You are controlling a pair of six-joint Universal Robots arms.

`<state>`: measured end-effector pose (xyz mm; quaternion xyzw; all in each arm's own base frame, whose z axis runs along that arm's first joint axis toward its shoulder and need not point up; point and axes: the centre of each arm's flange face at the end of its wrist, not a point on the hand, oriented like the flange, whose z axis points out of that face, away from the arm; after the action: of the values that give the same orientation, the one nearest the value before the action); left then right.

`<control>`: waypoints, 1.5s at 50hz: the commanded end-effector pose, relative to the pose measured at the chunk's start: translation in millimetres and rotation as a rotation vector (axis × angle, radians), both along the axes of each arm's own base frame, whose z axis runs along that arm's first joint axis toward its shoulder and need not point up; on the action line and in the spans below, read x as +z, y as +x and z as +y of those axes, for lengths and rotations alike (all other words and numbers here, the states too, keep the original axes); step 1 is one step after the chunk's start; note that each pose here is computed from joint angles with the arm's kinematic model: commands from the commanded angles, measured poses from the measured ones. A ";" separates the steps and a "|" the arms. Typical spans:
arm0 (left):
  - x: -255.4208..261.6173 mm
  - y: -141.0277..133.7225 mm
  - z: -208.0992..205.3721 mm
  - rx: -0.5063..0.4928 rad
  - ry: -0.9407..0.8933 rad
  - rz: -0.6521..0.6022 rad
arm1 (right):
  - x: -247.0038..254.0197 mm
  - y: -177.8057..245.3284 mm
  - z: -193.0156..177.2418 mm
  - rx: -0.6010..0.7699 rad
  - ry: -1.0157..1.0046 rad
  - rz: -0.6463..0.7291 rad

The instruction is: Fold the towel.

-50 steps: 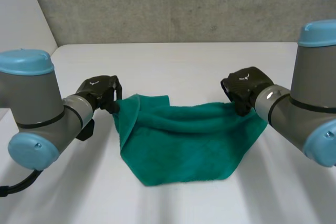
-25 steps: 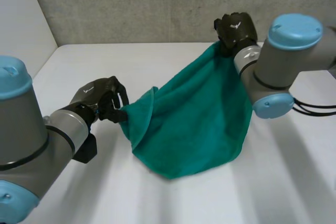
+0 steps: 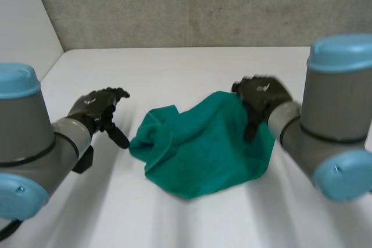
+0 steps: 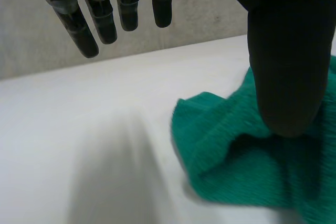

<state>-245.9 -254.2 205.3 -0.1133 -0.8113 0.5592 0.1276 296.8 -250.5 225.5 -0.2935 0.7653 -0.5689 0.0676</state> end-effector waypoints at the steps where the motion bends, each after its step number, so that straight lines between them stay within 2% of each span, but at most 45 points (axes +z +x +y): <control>1: 0.9 -8.5 -23.0 -0.179 -0.099 -0.153 | -26.4 7.8 57.0 0.093 0.224 -0.132; 6: -3.4 -4.9 -44.9 -0.201 -0.125 -0.207 | -36.9 16.0 74.2 0.124 0.281 -0.157; 9: -11.1 -4.5 -56.3 -0.203 -0.115 -0.211 | -65.1 31.4 85.4 0.168 0.304 -0.147; 17: -22.4 -5.3 -64.5 -0.215 -0.093 -0.206 | -102.7 40.8 83.1 0.174 0.328 -0.097; 22: -24.2 -4.8 -62.8 -0.215 -0.085 -0.207 | -107.5 42.3 71.1 0.160 0.244 -0.076; 26: -25.4 -4.6 -62.0 -0.215 -0.080 -0.206 | -100.8 38.2 59.7 0.126 0.159 -0.053; 32: -23.8 -5.2 -61.8 -0.218 -0.085 -0.206 | -43.3 26.0 57.2 0.120 -0.029 -0.079; 38: -22.3 -8.6 -63.1 -0.237 -0.096 -0.197 | -2.8 6.0 52.8 0.123 -0.109 -0.058; 41: -28.1 -17.3 -60.2 -0.297 -0.089 -0.179 | 9.4 -5.3 59.5 0.159 -0.096 0.014; 46: -45.8 -35.5 -47.9 -0.428 -0.047 -0.144 | 24.1 -27.9 59.0 0.147 -0.074 0.113; 52: -66.4 -53.9 -32.9 -0.527 -0.008 -0.141 | 35.3 -41.2 53.0 0.126 -0.110 0.182; 66: -71.6 -60.9 -48.3 -0.545 -0.074 -0.207 | 30.6 -68.3 33.6 0.093 -0.098 0.367; 75: -62.5 -64.8 -56.9 -0.549 -0.117 -0.198 | 27.4 -69.0 30.0 0.122 -0.097 0.373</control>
<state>-307.8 -305.3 135.2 -0.3889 -0.7353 0.5235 0.1845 227.2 -218.8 254.5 -0.4343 0.7208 -0.5364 -0.0643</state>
